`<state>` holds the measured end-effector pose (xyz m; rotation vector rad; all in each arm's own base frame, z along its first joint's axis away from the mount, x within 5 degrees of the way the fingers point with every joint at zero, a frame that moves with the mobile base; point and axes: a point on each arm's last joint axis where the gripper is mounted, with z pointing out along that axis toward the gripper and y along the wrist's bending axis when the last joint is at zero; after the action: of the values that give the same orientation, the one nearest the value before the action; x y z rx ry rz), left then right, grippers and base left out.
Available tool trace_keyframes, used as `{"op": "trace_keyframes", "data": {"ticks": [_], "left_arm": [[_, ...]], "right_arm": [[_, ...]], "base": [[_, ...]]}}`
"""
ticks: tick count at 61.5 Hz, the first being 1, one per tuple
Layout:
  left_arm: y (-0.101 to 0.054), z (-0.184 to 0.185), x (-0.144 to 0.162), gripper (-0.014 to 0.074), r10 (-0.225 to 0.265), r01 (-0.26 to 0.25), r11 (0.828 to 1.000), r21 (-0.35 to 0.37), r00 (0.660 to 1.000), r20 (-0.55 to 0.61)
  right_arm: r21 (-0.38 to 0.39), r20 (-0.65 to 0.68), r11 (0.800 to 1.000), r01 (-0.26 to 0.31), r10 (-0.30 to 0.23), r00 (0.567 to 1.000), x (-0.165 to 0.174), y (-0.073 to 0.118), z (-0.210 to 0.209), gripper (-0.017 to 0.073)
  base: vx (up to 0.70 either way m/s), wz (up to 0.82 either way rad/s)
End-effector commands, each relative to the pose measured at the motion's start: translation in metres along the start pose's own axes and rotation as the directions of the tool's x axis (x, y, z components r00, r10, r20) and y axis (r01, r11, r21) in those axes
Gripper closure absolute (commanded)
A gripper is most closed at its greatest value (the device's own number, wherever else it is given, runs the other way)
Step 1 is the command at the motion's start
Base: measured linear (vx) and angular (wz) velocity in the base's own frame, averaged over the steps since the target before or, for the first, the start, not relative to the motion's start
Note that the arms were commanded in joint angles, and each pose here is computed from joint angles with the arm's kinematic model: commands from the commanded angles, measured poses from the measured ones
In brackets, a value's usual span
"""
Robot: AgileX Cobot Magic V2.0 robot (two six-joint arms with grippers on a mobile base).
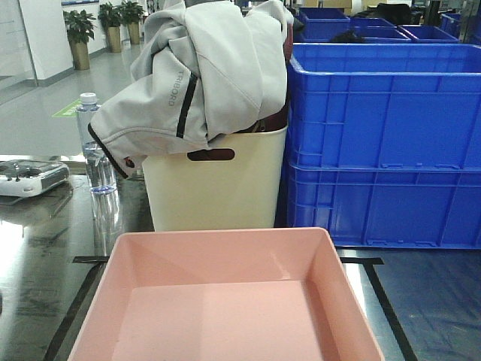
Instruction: Grab pink bin and stack on right shelf
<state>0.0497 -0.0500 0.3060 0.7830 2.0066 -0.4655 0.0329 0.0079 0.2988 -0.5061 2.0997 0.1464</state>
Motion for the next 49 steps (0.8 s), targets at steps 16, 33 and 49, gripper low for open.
{"op": "trace_keyframes", "data": {"ticks": [16, 33, 49], "left_arm": [[0.0, -0.003, -0.014, 0.0504, -0.016, 0.017, 1.0, -0.005, 0.995, 0.099], [0.0, -0.007, -0.013, 0.0518, -0.013, 0.014, 1.0, -0.012, 0.993, 0.116], [0.019, -0.013, 0.02, 0.0518, 0.018, 0.102, 0.928, -0.359, 0.948, 0.317]], "right_arm": [[0.007, 0.087, 1.0, 0.005, -0.005, 0.996, -0.013, -0.001, -0.004, 0.0574], [0.009, 0.086, 1.0, 0.004, -0.004, 0.996, -0.013, -0.001, -0.004, 0.0573], [0.005, 0.087, 1.0, 0.001, -0.001, 0.996, -0.013, -0.001, -0.004, 0.0571]], "base": [[0.0, 0.0], [0.0, 0.0], [0.0, 0.0]]}}
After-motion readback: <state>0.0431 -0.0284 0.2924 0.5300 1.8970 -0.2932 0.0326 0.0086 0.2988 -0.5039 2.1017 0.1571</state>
